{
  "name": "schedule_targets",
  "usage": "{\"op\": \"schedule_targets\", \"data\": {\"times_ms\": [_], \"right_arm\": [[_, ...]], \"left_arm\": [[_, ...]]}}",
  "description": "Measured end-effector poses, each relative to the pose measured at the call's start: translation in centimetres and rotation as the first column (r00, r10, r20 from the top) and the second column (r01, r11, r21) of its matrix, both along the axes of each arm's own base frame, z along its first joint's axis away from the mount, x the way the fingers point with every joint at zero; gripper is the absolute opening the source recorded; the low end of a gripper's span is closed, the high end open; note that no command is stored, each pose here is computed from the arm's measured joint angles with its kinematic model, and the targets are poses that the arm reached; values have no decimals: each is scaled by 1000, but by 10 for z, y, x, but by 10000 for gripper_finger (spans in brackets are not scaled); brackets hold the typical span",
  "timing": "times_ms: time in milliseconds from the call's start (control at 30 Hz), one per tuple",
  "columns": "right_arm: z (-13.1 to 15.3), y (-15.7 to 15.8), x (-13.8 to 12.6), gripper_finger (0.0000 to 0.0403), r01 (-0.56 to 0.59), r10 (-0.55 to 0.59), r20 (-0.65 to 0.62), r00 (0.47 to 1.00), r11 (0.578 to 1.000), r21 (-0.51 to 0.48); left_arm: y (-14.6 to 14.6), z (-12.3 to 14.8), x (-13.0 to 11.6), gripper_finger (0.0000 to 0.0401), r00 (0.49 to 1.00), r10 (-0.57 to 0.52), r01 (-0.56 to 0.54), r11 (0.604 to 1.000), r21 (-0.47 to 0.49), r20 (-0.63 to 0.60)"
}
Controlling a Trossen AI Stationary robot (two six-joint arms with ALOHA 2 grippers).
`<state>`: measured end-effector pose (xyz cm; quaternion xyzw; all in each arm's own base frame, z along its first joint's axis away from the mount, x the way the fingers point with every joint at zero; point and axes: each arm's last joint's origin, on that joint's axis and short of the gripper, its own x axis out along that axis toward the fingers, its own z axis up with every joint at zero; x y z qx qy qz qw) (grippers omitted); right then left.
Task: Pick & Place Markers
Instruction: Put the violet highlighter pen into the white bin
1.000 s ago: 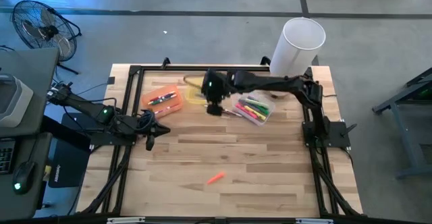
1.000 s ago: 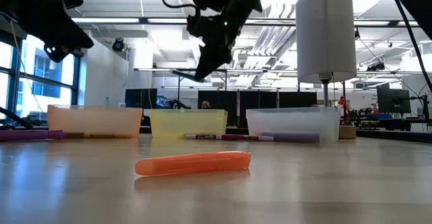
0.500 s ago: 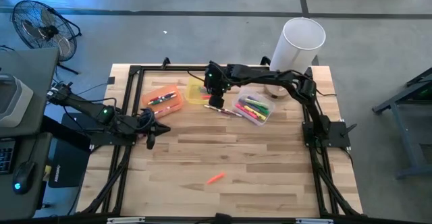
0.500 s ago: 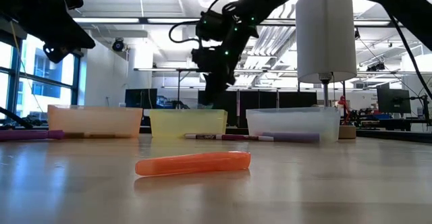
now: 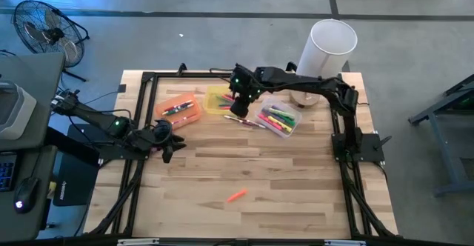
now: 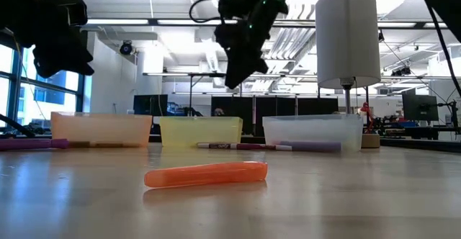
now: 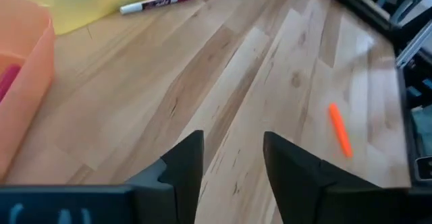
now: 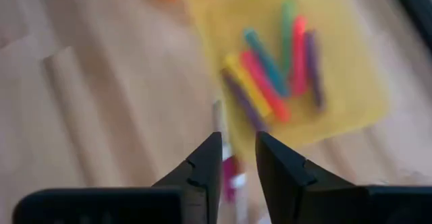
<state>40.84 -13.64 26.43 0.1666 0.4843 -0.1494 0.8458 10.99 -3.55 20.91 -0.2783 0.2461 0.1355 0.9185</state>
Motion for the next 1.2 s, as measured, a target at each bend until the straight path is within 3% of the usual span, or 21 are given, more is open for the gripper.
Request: {"op": "schedule_targets", "data": {"times_ms": [167, 300, 367, 467, 567, 667, 833, 1067, 1200], "right_arm": [[6, 38, 3, 53, -10, 10, -26, 1000, 1000, 17], [6, 73, 10, 33, -18, 18, -35, 999, 1000, -9], [6, 89, 13, 26, -18, 17, -33, 999, 999, -35], [7, 109, 15, 19, -6, 5, -23, 1000, 997, -72], [7, 125, 17, 15, -9, 8, -7, 1000, 995, -95], [8, 135, 18, 14, 11, -11, 9, 1000, 995, -102], [8, 144, 18, 13, 28, -27, 16, 1000, 995, -100], [8, 146, 18, 13, 36, -34, 19, 999, 995, -96], [8, 146, 18, 12, 35, -34, 19, 999, 995, -97]], "left_arm": [[-5, -7, 11, 156, 994, 29, -29, 1000, 1, -106], [-11, -12, 22, 156, 939, 96, -105, 994, -10, -331], [-14, -14, 24, 156, 871, 123, -148, 989, -16, -475], [-17, -20, 26, 156, 717, 167, -190, 981, 41, -677], [-21, -32, 30, 156, 597, 167, -170, 982, 80, -785], [-24, -42, 34, 156, 523, 143, -119, 988, 95, -840], [-19, -57, 42, 156, 427, 197, -139, 979, 151, -882], [-5, -65, 48, 156, 353, 215, -139, 975, 176, -911], [4, -65, 50, 156, 339, 225, -154, 971, 182, -913]]}}
